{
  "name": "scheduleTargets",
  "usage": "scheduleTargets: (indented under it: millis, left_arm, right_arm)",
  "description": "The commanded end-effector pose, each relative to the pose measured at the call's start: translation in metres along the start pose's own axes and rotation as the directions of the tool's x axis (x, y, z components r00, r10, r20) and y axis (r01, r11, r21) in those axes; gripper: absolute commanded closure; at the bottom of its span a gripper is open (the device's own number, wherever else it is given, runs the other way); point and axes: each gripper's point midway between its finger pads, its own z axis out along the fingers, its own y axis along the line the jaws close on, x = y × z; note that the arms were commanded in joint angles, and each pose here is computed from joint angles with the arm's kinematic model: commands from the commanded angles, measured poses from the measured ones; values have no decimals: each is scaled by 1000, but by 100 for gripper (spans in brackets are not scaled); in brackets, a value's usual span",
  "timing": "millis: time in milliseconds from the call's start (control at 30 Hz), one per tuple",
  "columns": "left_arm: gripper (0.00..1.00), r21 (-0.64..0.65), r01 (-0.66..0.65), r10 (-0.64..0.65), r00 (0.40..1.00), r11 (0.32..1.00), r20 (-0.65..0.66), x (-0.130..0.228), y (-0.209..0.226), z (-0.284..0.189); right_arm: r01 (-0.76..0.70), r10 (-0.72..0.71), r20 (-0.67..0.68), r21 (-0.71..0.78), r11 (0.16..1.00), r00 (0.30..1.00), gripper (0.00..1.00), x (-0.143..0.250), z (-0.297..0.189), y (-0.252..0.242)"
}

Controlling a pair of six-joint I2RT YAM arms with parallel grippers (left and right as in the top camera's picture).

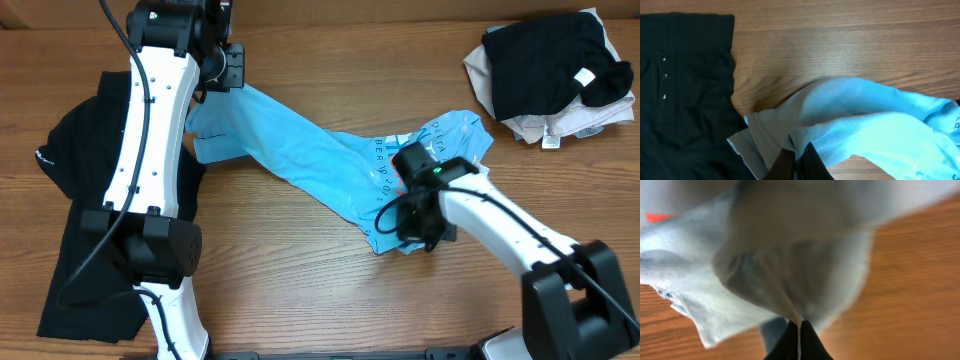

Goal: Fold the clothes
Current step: 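Lift and stretch the T-shirt between both grippers, lay it flat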

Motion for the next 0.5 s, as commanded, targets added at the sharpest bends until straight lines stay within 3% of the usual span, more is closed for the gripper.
scheduleTargets:
  millis: [0, 267, 467]
  left_arm:
    - [96, -14, 21, -20, 998, 1000, 57, -8, 12, -24]
    - [96, -26, 85, -79, 984, 996, 158, -24, 42, -67]
    - [96, -34, 133, -120, 962, 991, 246, -32, 65, -106]
  right_arm:
    - [-91, 93, 224, -23, 996, 970, 96, -45, -78, -20]
    - [-205, 218, 474, -79, 976, 853, 96, -66, -217, -95]
    - [-305, 318, 576, -123, 944, 753, 96, -58, -274, -146]
